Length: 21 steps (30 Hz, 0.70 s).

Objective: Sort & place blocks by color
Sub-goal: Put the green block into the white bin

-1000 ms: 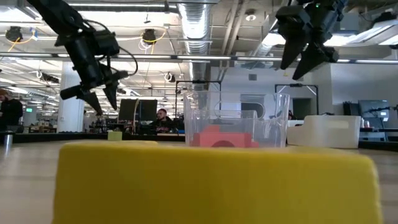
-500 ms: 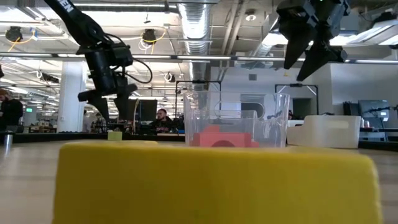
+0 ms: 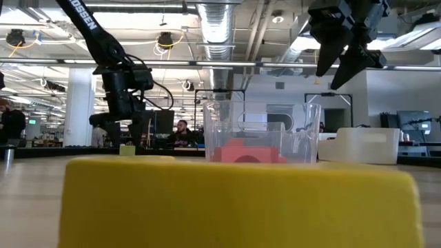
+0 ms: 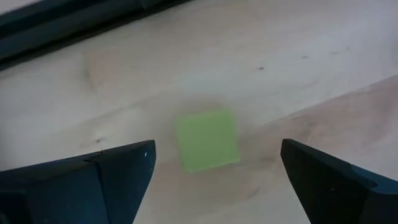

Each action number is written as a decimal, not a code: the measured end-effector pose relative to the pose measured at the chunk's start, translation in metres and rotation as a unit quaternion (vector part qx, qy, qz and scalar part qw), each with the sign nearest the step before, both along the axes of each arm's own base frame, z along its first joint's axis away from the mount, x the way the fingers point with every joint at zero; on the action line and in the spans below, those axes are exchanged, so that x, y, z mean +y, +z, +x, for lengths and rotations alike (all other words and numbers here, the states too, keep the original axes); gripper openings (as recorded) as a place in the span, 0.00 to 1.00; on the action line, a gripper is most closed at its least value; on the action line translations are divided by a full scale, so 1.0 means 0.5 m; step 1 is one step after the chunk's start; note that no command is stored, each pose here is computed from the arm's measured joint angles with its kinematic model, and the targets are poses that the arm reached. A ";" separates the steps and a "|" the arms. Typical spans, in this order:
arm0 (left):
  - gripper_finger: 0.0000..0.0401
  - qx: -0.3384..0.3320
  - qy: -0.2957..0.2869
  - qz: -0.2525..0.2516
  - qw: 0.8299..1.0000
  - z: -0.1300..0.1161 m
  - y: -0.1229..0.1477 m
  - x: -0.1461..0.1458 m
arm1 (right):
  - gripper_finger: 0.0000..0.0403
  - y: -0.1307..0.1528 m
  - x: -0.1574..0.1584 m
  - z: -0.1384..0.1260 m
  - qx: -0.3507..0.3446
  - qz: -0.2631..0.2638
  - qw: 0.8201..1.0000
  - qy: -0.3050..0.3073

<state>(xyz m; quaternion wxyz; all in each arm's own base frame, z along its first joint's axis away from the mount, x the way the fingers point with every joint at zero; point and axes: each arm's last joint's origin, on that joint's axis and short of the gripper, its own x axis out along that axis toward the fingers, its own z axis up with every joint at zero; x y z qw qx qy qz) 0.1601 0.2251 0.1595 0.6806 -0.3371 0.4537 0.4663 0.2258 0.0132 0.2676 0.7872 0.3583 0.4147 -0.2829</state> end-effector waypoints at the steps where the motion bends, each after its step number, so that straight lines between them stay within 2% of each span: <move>1: 0.82 0.000 0.000 0.002 1.000 0.003 -0.002 0.001 | 0.63 -0.001 -0.001 -0.002 0.005 0.000 1.000 0.000; 16: 0.82 -0.006 0.010 0.043 0.999 0.013 -0.002 0.014 | 0.63 -0.001 -0.027 -0.002 0.013 -0.018 1.000 -0.001; 21: 0.80 0.009 0.022 0.032 0.999 0.029 -0.024 0.007 | 0.63 -0.001 -0.036 -0.001 0.014 -0.020 1.000 0.005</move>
